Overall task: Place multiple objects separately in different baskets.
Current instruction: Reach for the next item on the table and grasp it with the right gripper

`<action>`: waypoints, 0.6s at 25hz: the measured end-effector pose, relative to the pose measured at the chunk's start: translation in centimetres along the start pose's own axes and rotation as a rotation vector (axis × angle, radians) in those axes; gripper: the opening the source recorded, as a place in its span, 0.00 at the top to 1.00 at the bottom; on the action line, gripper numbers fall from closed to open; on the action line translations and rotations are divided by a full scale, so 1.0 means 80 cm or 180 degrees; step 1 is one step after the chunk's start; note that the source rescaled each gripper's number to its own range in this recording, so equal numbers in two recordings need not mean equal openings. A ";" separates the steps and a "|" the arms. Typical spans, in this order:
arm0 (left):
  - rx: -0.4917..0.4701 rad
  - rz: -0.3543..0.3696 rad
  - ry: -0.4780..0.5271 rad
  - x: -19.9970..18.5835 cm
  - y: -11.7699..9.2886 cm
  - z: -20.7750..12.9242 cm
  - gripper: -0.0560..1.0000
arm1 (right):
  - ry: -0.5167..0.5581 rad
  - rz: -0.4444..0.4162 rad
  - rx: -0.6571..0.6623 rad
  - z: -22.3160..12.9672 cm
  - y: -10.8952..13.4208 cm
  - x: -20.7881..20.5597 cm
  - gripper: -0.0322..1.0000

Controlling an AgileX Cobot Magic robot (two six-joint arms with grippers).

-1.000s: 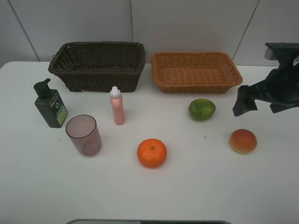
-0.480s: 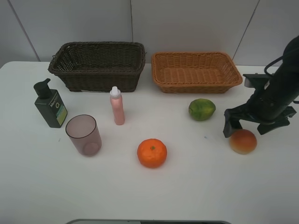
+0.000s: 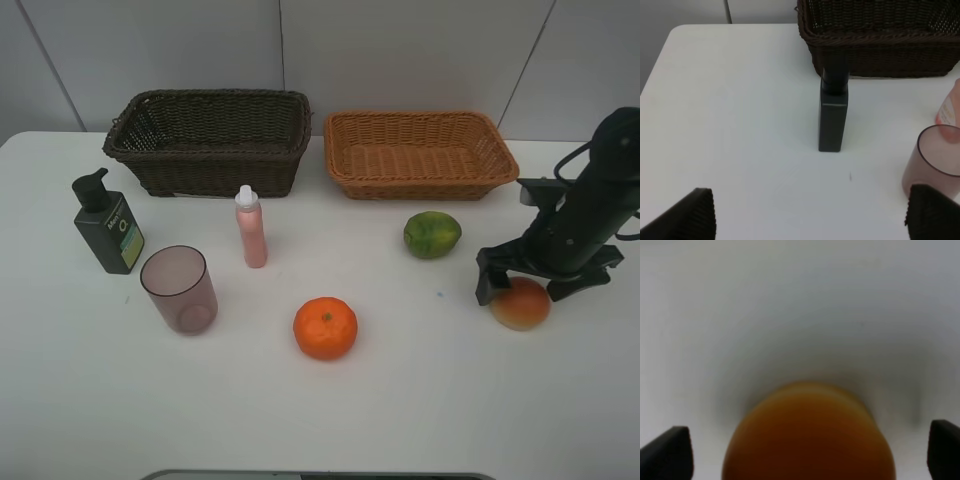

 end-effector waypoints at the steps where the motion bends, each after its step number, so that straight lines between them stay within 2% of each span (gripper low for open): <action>1: 0.0000 0.0000 0.0000 0.000 0.000 0.000 0.02 | 0.0029 0.0005 0.0003 -0.001 0.000 0.005 0.04; 11: 0.0000 0.0000 0.0000 0.000 0.000 0.000 0.02 | 0.0173 0.0026 0.0018 -0.003 0.000 0.020 0.06; 12: 0.0000 0.0000 0.0000 0.000 0.000 0.000 0.02 | 0.0174 0.0015 0.0001 -0.003 0.000 0.020 0.11; 13: 0.0000 0.0000 0.0000 0.000 0.000 0.000 0.02 | 0.0176 0.0005 -0.0014 -0.003 -0.001 0.020 0.20; 15: 0.0000 0.0000 0.0000 0.000 0.000 0.000 0.02 | 0.0169 -0.0017 -0.0045 -0.003 -0.002 0.020 0.51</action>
Point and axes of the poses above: a point on each arm's last joint axis where the gripper is mounted, x pointing out along that axis toward the gripper, y along the wrist's bending axis when the last joint is at zero, z = x × y, the point moved 7 cm from there along x, pointing out along that axis toward the gripper, and after that the axes turned 11 degrees about -x, right-handed, at the moved point
